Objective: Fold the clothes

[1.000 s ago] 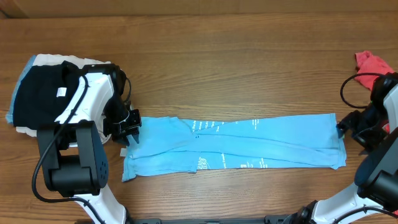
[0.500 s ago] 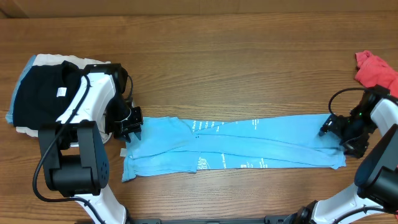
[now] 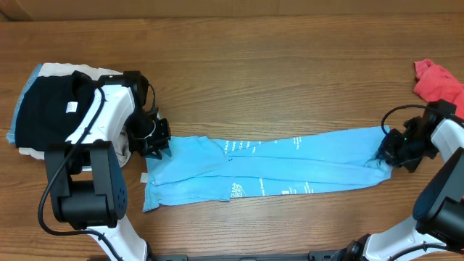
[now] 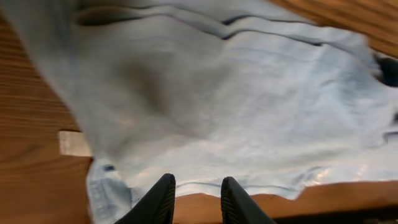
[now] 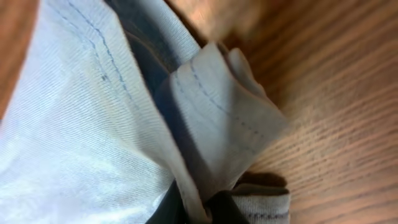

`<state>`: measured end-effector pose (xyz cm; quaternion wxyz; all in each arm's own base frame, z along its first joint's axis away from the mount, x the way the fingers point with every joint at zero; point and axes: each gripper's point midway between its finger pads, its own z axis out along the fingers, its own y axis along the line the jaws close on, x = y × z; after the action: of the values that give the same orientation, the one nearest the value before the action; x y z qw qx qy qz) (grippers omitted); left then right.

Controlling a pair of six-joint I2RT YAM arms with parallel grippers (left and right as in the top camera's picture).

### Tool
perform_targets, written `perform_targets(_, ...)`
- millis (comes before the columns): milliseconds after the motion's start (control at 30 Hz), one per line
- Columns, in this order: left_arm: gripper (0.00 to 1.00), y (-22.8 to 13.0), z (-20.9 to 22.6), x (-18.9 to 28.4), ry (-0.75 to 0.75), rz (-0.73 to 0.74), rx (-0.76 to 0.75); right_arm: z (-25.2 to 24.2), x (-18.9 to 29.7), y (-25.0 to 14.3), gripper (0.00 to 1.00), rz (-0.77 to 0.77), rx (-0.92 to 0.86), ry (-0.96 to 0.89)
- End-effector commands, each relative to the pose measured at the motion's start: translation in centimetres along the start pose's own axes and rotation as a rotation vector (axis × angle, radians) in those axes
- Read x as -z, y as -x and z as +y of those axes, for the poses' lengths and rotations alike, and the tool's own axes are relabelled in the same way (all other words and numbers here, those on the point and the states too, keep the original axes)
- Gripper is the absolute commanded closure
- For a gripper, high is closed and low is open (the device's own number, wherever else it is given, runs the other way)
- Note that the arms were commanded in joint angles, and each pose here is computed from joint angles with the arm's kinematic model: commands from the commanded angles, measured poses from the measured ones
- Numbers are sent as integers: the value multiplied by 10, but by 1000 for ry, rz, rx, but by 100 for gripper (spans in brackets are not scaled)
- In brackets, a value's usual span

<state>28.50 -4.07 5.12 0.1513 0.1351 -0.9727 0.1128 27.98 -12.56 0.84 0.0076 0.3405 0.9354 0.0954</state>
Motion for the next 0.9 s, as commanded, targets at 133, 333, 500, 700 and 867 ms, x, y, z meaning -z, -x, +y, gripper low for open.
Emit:
perform_targets(133,89,-12,-28,-1,-45,2,-116,4,7,11,96,-30,0,8)
perform_targets(333,91,-22,-27,-27,28,22,-113,4,7,10,96,-24,-1,7)
perform_targets(500,91,-37,-18,-52,47,66,-52,4,7,10,96,-27,-1,8)
perform_targets(700,86,-24,-11,-76,43,-8,-3,4,7,9,96,-22,-5,8)
perform_targets(867,80,10,-11,-86,38,-162,-16,4,7,9,96,-21,-32,9)
